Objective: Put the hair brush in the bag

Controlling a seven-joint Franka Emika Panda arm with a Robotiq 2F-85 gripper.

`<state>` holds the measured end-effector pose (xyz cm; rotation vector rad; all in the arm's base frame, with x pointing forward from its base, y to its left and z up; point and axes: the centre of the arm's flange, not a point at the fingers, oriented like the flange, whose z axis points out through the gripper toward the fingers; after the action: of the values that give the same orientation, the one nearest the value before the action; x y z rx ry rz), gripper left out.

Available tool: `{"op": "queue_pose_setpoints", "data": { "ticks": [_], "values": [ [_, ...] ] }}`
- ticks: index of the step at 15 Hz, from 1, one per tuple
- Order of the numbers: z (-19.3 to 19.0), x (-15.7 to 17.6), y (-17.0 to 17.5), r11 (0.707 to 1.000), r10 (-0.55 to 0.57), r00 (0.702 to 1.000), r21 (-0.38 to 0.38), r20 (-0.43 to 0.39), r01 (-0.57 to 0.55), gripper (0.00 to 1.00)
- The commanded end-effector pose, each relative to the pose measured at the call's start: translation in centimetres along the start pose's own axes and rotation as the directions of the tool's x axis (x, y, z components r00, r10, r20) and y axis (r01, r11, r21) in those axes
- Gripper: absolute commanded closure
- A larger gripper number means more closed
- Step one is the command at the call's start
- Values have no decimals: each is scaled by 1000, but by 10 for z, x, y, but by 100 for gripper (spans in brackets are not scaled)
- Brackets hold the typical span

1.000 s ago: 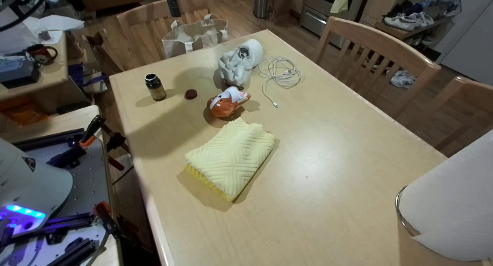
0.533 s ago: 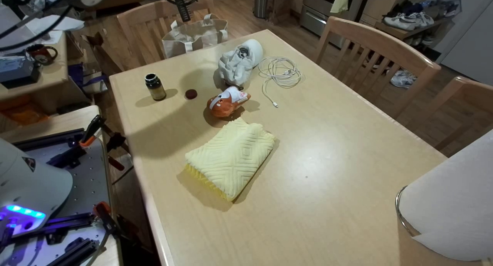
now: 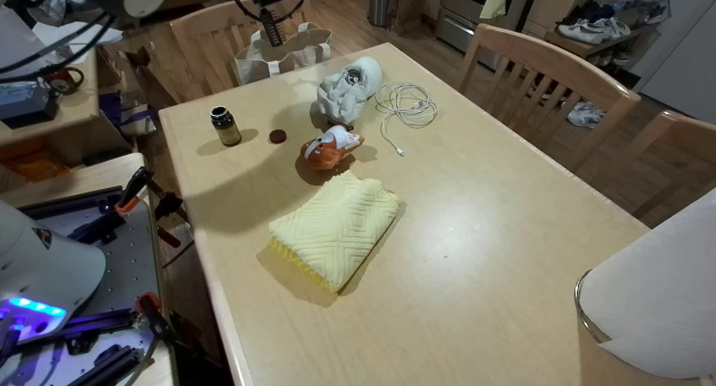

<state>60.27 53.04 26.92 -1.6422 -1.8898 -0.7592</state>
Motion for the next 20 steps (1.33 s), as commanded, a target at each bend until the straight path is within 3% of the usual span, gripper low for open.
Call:
{"op": "queue_pose_setpoints", "data": {
  "ticks": [1,7,8,10,13,16,20],
  "values": [
    [-13,-23,-19,1000,11,993,4,-115,-11,92],
    [-33,-55,-32,992,123,972,6,-199,-124,92],
    [-33,-59,-33,990,141,968,11,-206,-141,49],
    [-36,-61,-37,988,155,965,21,-210,-154,44],
    [-42,-56,-37,985,169,972,10,-165,-170,24],
    [-50,-41,-36,979,195,980,-51,-27,-197,5],
    [-70,-11,-36,976,190,974,-135,125,-173,0]
  ]
}}
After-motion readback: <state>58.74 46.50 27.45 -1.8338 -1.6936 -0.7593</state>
